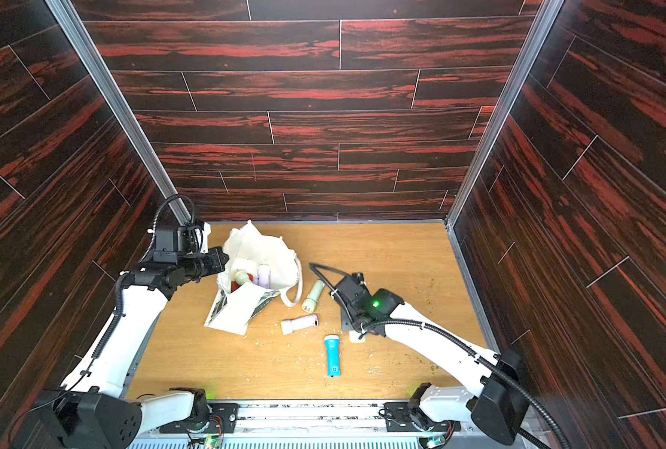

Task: Put the flashlights into the tote bags
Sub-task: Pick up the flashlight from the center of the board, then place the flashlight in the canvas bag.

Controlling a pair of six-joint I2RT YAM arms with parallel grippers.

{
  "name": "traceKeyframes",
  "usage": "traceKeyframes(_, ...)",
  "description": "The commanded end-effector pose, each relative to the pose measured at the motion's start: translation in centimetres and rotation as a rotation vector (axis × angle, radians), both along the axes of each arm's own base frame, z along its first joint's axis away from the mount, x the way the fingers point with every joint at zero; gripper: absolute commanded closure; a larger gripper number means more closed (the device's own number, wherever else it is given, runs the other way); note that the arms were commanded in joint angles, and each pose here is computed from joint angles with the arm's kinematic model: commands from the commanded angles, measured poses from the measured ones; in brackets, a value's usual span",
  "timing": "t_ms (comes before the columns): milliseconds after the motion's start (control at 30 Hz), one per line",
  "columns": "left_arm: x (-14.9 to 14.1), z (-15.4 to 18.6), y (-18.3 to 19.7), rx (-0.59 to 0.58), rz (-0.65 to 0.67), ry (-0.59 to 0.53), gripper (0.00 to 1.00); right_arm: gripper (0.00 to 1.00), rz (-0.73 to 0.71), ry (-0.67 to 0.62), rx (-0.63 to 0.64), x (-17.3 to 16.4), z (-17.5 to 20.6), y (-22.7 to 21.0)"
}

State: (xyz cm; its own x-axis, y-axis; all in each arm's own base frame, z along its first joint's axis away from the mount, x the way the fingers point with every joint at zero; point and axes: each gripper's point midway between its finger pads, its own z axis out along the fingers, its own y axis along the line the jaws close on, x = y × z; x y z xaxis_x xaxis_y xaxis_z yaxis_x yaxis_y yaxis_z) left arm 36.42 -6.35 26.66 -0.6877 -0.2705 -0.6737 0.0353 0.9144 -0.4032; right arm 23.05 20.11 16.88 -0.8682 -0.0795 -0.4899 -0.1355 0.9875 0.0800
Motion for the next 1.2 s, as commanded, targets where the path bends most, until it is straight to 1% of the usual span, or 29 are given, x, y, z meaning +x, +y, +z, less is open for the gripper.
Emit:
traceKeyframes(0, 0.1, 2.2, -1.4, -0.091, -0.047, -0.085, 1.00, 1.00, 0.046, -0.106, 0.060, 2.1, 2.8, 2.2)
traceKeyframes(167, 0.0, 2.7, -2.5, -0.157, -0.088, -0.096, 1.00, 1.00, 0.108, -0.223, 0.149, 4.5, 6.3, 5.4)
traceKeyframes(300, 0.0, 3.0, -3.4, -0.212, -0.123, -0.100, 1.00, 1.00, 0.156, -0.356, 0.280, 6.3, 9.8, 8.3)
traceKeyframes(367, -0.1, 3.0, -3.6, -0.222, -0.132, -0.099, 1.00, 1.00, 0.197, -0.418, 0.351, 6.9, 11.4, 9.9)
traceKeyframes(467, -0.1, 2.8, -3.8, -0.230, -0.142, -0.091, 1.00, 1.00, 0.334, -0.491, 0.400, 7.6, 12.1, 13.1)
traceKeyframes(600, -0.4, 2.6, -4.4, -0.258, -0.170, -0.083, 1.00, 1.00, 0.468, -0.460, 0.417, 8.1, 11.9, 16.2)
traceKeyframes(667, -0.5, 2.6, -4.6, -0.263, -0.180, -0.083, 1.00, 1.00, 0.506, -0.444, 0.430, 8.3, 11.7, 17.2)
traceKeyframes(767, -0.6, 2.6, -4.7, -0.268, -0.191, -0.082, 1.00, 1.00, 0.579, -0.461, 0.418, 8.6, 11.3, 18.4)
traceKeyframes(967, -0.9, 2.8, -5.2, -0.290, -0.213, -0.084, 1.00, 1.00, 0.634, -0.466, 0.339, 9.9, 9.5, 19.6)
traceKeyframes(1167, -1.0, 3.0, -5.2, -0.292, -0.221, -0.089, 1.00, 1.00, 0.714, -0.443, 0.339, 10.2, 8.1, 21.3)
